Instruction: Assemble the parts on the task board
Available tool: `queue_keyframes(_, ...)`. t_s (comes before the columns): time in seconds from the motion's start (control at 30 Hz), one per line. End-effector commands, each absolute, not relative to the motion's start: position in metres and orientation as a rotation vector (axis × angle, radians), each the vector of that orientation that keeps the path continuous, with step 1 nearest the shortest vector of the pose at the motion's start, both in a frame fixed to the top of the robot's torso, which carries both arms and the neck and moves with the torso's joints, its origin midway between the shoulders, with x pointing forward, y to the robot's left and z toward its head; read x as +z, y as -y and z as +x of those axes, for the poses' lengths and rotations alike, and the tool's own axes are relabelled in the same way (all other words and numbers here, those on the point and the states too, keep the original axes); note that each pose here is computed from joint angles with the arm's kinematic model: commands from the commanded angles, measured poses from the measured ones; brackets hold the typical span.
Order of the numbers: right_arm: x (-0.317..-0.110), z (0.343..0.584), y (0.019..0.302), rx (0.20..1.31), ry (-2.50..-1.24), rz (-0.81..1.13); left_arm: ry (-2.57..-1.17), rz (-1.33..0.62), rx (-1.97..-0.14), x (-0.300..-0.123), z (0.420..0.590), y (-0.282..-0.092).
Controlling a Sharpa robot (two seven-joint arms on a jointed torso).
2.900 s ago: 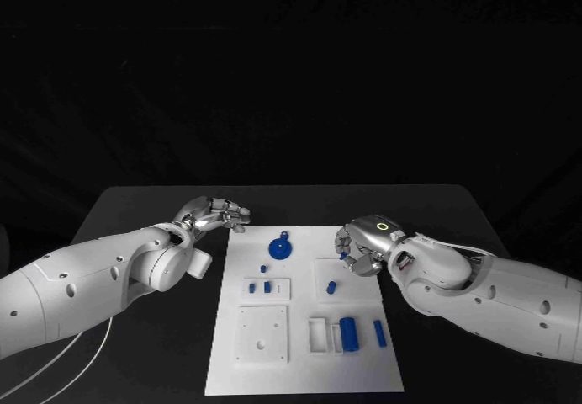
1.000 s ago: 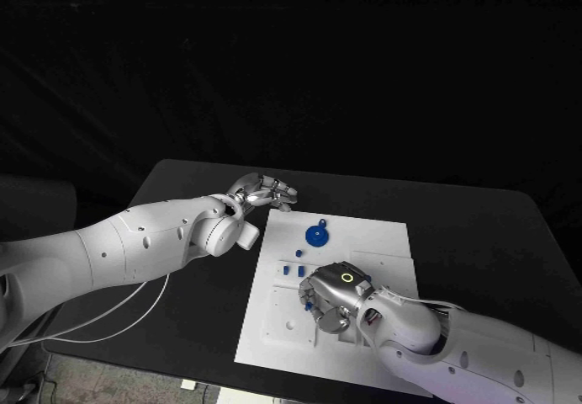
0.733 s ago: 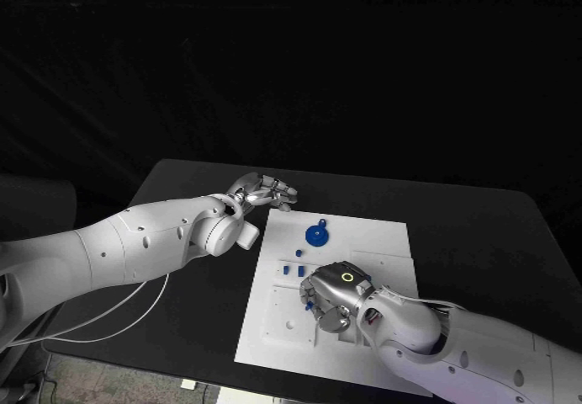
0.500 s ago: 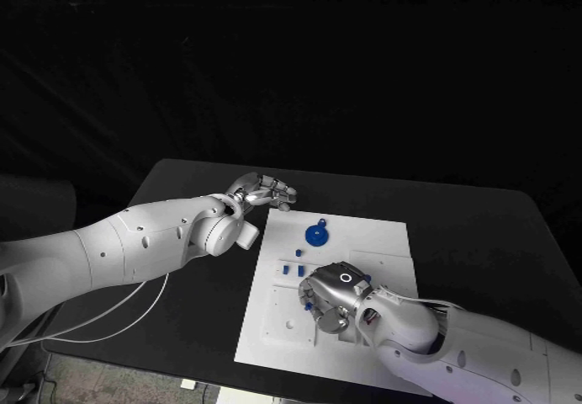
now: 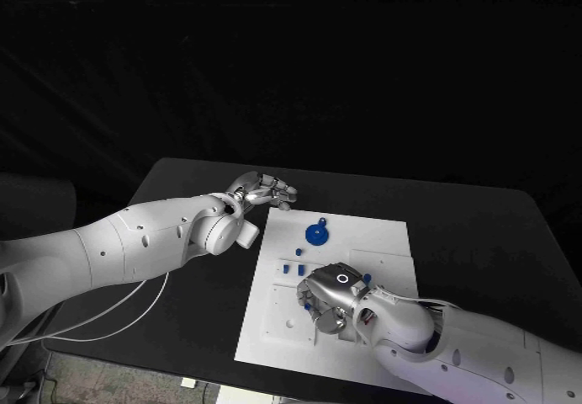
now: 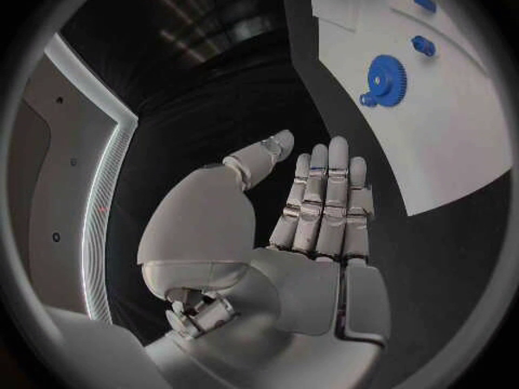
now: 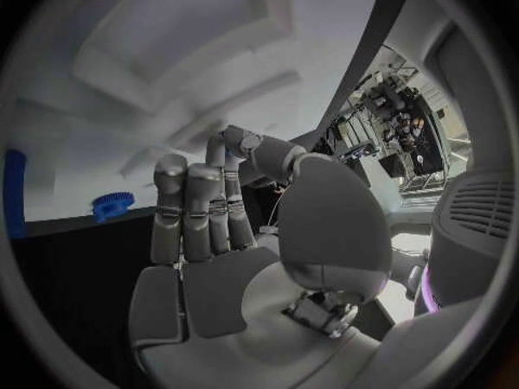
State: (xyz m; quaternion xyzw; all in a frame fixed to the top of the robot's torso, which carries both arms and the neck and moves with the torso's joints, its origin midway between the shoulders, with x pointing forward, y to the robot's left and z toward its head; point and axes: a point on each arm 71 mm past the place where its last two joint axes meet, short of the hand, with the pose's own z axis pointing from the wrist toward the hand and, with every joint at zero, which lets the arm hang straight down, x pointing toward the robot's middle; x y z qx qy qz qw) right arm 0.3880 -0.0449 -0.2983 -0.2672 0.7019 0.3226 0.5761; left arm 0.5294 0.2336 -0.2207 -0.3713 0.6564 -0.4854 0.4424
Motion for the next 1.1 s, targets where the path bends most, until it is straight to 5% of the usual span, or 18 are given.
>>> queue_keyframes(0.03,-0.303,0.386,0.047,0.793,-1.676,-0.601,-1.63,-0.919,-1.221,-0.219,0.529,-0.232)
queue_keyframes(0.53,-0.292,0.383,0.065,0.835,-1.633,-0.501,-1.637,-0.923,-1.216,-0.22,0.529,-0.235)
queue_keyframes(0.77,-0.264,0.392,0.087,0.841,-1.604,-0.434,-1.634,-0.925,-1.212,-0.22,0.529,-0.237)
queue_keyframes(1.1,-0.232,0.44,0.15,0.64,-1.787,-0.412,-1.637,-0.919,-1.222,-0.22,0.53,-0.237)
